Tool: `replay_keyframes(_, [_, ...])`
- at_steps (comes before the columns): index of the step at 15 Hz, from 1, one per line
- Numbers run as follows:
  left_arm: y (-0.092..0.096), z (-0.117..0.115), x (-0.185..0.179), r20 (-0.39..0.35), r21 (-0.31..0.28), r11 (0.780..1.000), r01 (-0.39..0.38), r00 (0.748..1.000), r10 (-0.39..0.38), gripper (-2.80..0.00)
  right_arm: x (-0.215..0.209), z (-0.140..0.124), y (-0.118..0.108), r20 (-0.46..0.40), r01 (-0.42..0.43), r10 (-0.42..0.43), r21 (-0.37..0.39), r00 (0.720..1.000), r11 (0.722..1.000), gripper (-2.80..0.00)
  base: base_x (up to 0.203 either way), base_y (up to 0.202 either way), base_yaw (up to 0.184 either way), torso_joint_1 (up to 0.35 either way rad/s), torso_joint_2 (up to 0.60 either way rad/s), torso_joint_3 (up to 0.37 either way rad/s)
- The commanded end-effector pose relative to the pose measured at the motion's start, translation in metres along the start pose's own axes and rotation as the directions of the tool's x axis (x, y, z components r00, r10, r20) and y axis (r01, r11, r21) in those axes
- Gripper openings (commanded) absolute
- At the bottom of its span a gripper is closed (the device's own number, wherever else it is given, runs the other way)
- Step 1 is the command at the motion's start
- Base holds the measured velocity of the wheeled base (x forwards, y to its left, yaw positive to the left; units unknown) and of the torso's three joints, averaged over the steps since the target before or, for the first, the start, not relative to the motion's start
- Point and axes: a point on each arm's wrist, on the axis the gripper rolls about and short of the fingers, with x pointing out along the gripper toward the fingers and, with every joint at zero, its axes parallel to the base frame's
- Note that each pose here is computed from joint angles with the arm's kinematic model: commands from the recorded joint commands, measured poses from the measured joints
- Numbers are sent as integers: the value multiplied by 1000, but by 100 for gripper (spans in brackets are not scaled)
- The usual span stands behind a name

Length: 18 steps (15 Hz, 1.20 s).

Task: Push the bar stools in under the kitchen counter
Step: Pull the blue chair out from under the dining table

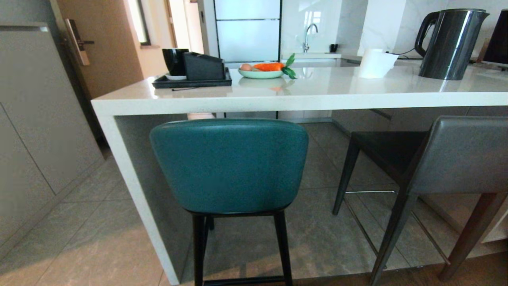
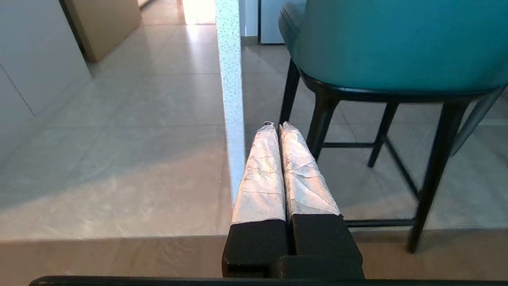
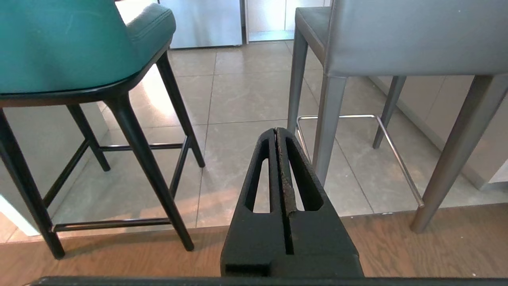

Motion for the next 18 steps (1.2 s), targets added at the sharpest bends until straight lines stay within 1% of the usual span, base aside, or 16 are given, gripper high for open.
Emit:
replay_keyframes(1, [-1, 0, 0, 2, 55, 998, 24, 1000, -24, -280, -1, 3, 0, 17, 0, 1, -18, 1000, 1000, -280, 0, 0, 0, 0, 0, 0])
replay_keyframes(2, [-1, 0, 0, 3, 61, 998, 27, 1000, -27, -280, -3, 11, 0, 42, 2, -1, -17, 999, 1000, -280, 0, 0, 0, 0, 0, 0])
replay_keyframes(3, [-1, 2, 0, 10, 63, 998, 29, 1000, -29, -280, -4, 18, 0, 44, 2, -1, -14, 999, 1000, -280, 0, 0, 0, 0, 0, 0])
replay_keyframes(4, [-1, 11, -3, 38, 54, 998, 45, 998, -47, -280, -3, 24, 0, 33, 0, 1, -12, 999, 1000, -280, 0, 0, 0, 0, 0, 0])
replay_keyframes(5, [-1, 29, -8, 83, 45, 996, 83, 993, -86, -280, -3, 31, 0, 28, -5, 5, -11, 1000, 1000, -280, 0, 0, 0, 0, 0, 0])
replay_keyframes(6, [-2, 46, -8, 91, 35, 992, 123, 988, -126, -280, 0, 40, 0, 17, -12, 12, -6, 1000, 1000, -280, 0, 0, 0, 0, 0, 0])
replay_keyframes(8, [-2, 62, 10, -9, 6, 986, 168, 986, -168, -280, 7, 58, 0, -13, -47, 47, 29, 999, 998, -280, 0, 0, 0, 0, 0, 0])
replay_keyframes(9, [-2, 67, 24, -55, -16, 982, 190, 980, -190, -280, 12, 68, 1, -33, -71, 73, 50, 997, 996, -280, 0, 0, 0, 0, 0, 0])
replay_keyframes(11, [-4, 79, 54, -102, -48, 973, 225, 968, -229, -280, 27, 83, 2, -65, -120, 124, 70, 990, 990, -280, 0, 0, 0, 0, 0, 0])
replay_keyframes(13, [-6, 87, 96, -144, -68, 967, 246, 957, -254, -280, 56, 91, 3, -129, -137, 146, 75, 981, 988, -280, 0, 0, 0, 0, 0, 0])
replay_keyframes(14, [-8, 86, 117, -165, -77, 965, 251, 951, -261, -280, 72, 94, 3, -154, -141, 151, 74, 976, 987, -280, 0, 0, 0, 0, 0, 0])
replay_keyframes(16, [-12, 80, 165, -182, -87, 963, 255, 946, -267, -280, 109, 98, 4, -179, -152, 162, 71, 970, 986, -280, 0, 0, 0, 0, 0, 0])
replay_keyframes(17, [-13, 75, 183, -173, -88, 963, 255, 948, -267, -280, 123, 98, 6, -176, -168, 177, 68, 968, 983, -280, 0, 0, 0, 0, 0, 0])
replay_keyframes(18, [-13, 69, 203, -153, -88, 962, 258, 951, -269, -280, 136, 98, 11, -163, -205, 213, 65, 963, 977, -280, 0, 0, 0, 0, 0, 0])
